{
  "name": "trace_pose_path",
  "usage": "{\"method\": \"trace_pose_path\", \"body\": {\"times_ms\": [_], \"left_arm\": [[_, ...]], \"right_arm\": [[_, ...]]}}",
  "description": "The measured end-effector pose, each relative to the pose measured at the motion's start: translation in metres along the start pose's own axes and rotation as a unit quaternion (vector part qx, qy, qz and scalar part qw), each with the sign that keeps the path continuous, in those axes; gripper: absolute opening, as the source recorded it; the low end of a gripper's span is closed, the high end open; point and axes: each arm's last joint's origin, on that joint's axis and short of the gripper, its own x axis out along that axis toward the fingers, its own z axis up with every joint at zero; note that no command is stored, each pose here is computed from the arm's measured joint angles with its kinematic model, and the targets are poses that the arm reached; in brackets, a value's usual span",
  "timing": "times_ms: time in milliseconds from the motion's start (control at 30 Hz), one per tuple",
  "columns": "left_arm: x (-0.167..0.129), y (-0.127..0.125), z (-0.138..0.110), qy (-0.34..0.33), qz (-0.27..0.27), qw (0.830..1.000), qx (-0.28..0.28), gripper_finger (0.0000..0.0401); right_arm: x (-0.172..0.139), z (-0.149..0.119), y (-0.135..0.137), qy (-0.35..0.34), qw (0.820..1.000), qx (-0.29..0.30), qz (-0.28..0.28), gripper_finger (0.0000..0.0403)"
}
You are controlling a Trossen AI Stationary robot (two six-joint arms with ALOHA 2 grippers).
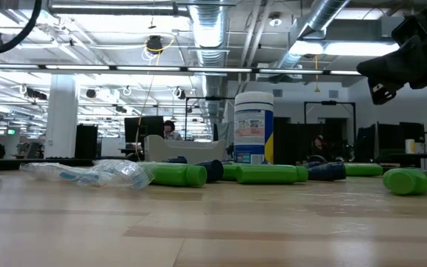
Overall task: Pick & Place Travel size toiletries
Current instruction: Put the orange toothbrush into the yellow bin, then put the blue toothbrush into the yellow bin
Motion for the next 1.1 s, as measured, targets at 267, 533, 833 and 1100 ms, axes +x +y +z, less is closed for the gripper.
{"method": "trace_pose_path", "body": {"times_ms": [267, 533, 833, 1100], "left_arm": [[-0.013, -0.004, 0.001, -0.032, 0.012, 0.999, 0.009, 0.0051], [-0.025, -0.006, 0.001, -0.053, 0.009, 0.998, -0.016, 0.0181], [-0.085, 0.04, 0.022, -0.239, 0.289, 0.926, -0.049, 0.0222], [-0.104, 0.098, 0.018, -0.218, 0.345, 0.907, -0.1, 0.022]], "right_arm": [[0.0, 0.0, 0.0, 0.0, 1.0, 0.0, 0.0, 0.0006], [0.0, 0.0, 0.0, 0.0, 1.0, 0.0, 0.0, 0.0006], [0.0, 0.0, 0.0, 0.0, 1.0, 0.0, 0.0, 0.0006], [0.0, 0.0, 0.0, 0.0, 1.0, 0.0, 0.0, 0.0006]]}}
